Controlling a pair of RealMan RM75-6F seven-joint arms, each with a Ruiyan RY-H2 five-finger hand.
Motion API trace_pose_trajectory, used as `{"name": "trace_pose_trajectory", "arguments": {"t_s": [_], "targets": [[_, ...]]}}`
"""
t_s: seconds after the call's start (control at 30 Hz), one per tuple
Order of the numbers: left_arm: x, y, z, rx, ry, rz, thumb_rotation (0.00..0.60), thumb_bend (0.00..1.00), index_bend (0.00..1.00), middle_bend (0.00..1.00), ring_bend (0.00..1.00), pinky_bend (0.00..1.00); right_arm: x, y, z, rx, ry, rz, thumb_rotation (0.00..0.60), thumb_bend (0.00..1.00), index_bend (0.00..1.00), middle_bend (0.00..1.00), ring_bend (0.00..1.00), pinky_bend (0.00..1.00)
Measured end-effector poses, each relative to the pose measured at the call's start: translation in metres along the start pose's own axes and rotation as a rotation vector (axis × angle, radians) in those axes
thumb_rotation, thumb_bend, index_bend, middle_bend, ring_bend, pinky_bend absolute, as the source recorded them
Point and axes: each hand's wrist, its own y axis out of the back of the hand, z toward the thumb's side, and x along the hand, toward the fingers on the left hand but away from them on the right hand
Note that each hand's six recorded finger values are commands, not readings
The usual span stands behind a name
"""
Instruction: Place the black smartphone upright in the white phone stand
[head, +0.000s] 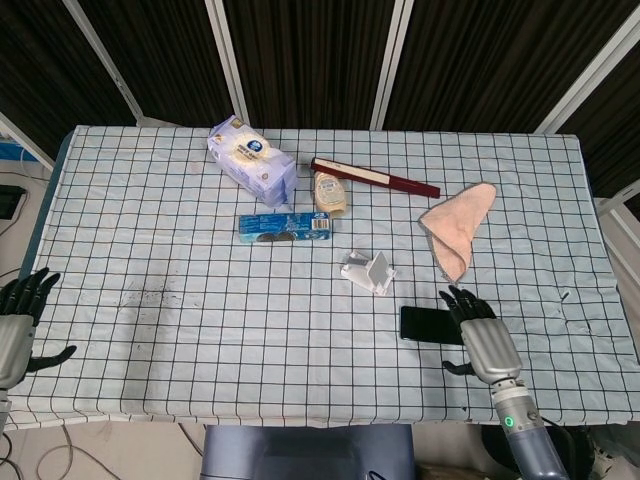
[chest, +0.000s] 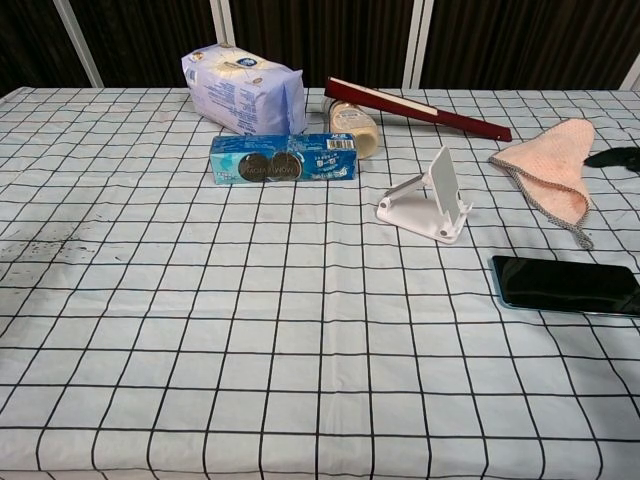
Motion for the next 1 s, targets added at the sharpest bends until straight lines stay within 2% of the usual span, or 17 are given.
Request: {"name": "trace_pose_trajectory", "arguments": {"t_s": [0.27,0.8,1.0], "targets": [[0.001,-0.001,0.000,-0.006,-0.001,-0.008,0.600,0.00,0.00,0.00,0.00,0.00,-0.023,-0.025,0.011,-0.001,-0.030,0.037,0.600,0.17,0.18,0.17,0.05,0.14],[0.002,-0.002,-0.001,-0.014,0.003,-0.020,0.600,0.00,0.00,0.00,0.00,0.00,-0.043,-0.043,0.011,0.003,-0.086,0.080,0.600,0.21,0.23,0.20,0.05,0.14],[0.003,-0.001,-0.001,-0.018,0.007,-0.017,0.600,0.00,0.00,0.00,0.00,0.00,-0.051,-0.045,0.009,-0.011,-0.115,0.082,0.600,0.23,0.27,0.24,0.05,0.14]]}}
